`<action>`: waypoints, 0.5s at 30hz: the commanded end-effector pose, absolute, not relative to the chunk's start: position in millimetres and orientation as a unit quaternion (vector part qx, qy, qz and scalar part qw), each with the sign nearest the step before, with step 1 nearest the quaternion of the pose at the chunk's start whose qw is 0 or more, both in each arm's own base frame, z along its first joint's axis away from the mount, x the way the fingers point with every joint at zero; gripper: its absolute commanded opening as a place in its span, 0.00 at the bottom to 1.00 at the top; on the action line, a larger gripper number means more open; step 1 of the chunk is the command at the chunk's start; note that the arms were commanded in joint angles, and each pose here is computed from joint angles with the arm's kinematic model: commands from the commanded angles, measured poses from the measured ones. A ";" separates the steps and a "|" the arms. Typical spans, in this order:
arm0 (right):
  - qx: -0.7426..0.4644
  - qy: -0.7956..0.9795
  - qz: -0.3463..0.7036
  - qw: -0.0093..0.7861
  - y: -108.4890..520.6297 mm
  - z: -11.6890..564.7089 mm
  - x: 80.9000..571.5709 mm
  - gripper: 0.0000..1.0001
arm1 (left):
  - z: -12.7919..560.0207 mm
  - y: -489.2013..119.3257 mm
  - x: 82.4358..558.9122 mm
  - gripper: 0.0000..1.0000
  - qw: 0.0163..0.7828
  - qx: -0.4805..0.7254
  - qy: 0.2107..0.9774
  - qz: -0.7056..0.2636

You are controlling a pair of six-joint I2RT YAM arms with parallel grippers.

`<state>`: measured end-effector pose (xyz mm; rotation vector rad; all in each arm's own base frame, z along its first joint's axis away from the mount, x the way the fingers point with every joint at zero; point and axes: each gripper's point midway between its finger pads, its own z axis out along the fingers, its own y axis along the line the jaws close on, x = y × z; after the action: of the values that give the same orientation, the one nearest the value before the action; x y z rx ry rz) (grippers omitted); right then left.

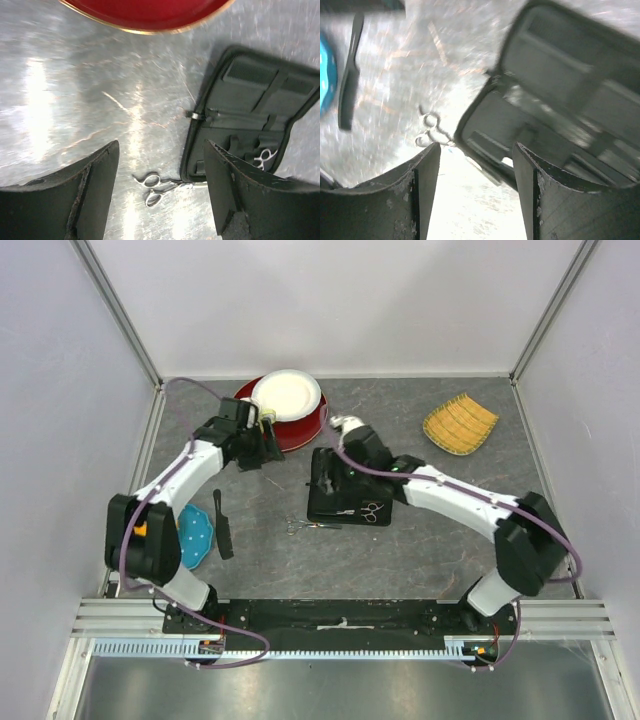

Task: Sort the hair-cutting tools

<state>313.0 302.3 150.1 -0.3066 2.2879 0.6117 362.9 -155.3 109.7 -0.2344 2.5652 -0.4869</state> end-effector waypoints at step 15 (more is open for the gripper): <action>-0.423 0.814 0.224 0.328 430.8 76.0 270.3 0.42 | 135.0 -67.2 354.0 0.75 0.297 -0.207 0.921 -0.147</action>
<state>248.0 419.6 64.2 -1.1041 2.2185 0.6221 357.5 -69.4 132.6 -0.5146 2.4627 -0.3632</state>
